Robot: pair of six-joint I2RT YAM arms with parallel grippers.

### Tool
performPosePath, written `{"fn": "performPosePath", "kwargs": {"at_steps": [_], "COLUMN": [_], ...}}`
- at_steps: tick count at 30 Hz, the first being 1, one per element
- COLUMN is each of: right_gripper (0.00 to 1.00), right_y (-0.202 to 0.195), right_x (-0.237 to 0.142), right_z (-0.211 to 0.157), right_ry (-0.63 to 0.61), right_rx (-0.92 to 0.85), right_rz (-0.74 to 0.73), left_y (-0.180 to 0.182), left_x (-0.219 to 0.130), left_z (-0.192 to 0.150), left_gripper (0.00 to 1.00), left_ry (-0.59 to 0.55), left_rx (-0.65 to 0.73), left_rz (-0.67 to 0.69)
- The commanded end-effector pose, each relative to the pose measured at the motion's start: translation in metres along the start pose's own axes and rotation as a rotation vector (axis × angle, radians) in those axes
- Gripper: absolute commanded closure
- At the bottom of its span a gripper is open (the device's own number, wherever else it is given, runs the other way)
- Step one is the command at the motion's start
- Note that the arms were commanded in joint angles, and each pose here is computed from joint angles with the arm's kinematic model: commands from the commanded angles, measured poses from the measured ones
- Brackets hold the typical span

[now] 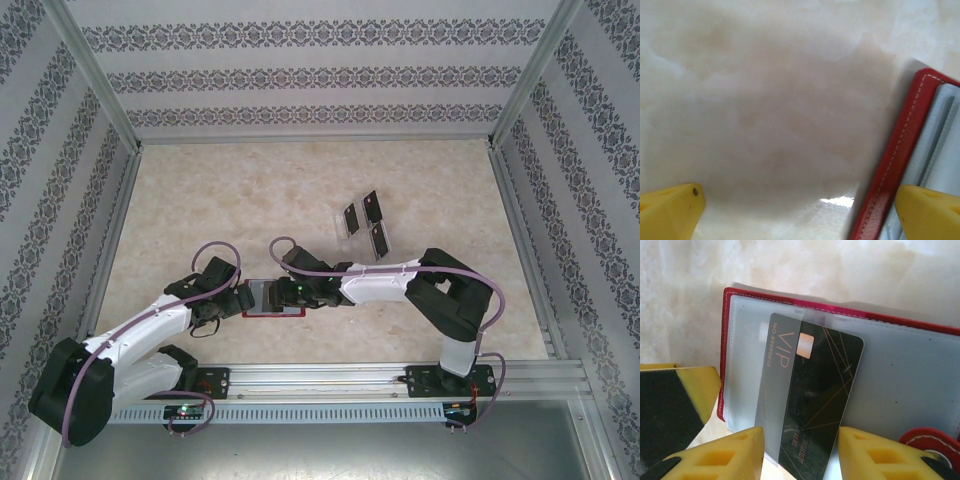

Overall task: Put the credit cards into the card holder
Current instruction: Insert the credit card into the card slot.

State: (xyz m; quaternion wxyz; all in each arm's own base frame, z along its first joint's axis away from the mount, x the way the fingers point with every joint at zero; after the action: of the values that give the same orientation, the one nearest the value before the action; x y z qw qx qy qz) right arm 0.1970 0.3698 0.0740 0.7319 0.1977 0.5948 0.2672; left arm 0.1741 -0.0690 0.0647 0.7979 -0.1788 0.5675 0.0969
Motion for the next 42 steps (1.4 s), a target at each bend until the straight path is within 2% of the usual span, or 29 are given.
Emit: {"fn": "performPosePath", "kwargs": {"at_steps": [1,7,17,23,32,42], "right_gripper": [0.56,0.56,0.57,0.57,0.57,0.57], "right_y": [0.007,0.009,-0.018,-0.027,-0.030,-0.006], "right_x": [0.006,0.009,0.005,0.002,-0.002,-0.006], "right_z": [-0.002,0.000,-0.001,0.002,0.005,0.010], "right_ry": [0.018,0.019,0.007,-0.001,-0.004,0.004], "right_rx": [-0.027,-0.035,-0.007,0.003,0.005,-0.028], "right_rz": [0.002,-0.006,-0.061,-0.067,-0.057,0.001], "left_y": [0.009,0.009,0.006,0.002,-0.005,-0.006], "left_x": [0.011,0.011,-0.021,-0.016,-0.003,0.010], "left_z": [-0.017,-0.017,0.012,0.017,0.016,0.007], "left_gripper": [0.00,0.00,0.00,0.00,0.00,0.00], "left_ry": [0.081,0.079,-0.033,0.007,0.042,0.085], "left_rx": [-0.023,-0.028,0.047,0.111,0.133,0.123], "left_rz": [0.011,0.012,0.083,0.131,0.122,0.103]}}
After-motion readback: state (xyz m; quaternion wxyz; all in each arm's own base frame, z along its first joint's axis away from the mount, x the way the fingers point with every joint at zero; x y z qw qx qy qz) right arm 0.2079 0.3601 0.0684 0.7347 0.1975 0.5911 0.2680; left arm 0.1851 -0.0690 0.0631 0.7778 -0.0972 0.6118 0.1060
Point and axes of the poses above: each hand's point on the last joint's axis, 136 mm out from that joint toward the fingers, its own x axis out along the fingers, its own y axis along the line the jaws close on, z = x × y, the point moved 5 cm from there along -x, back along the fingers, and after that the axes turned 1 degree about x, right-handed, at the moved point
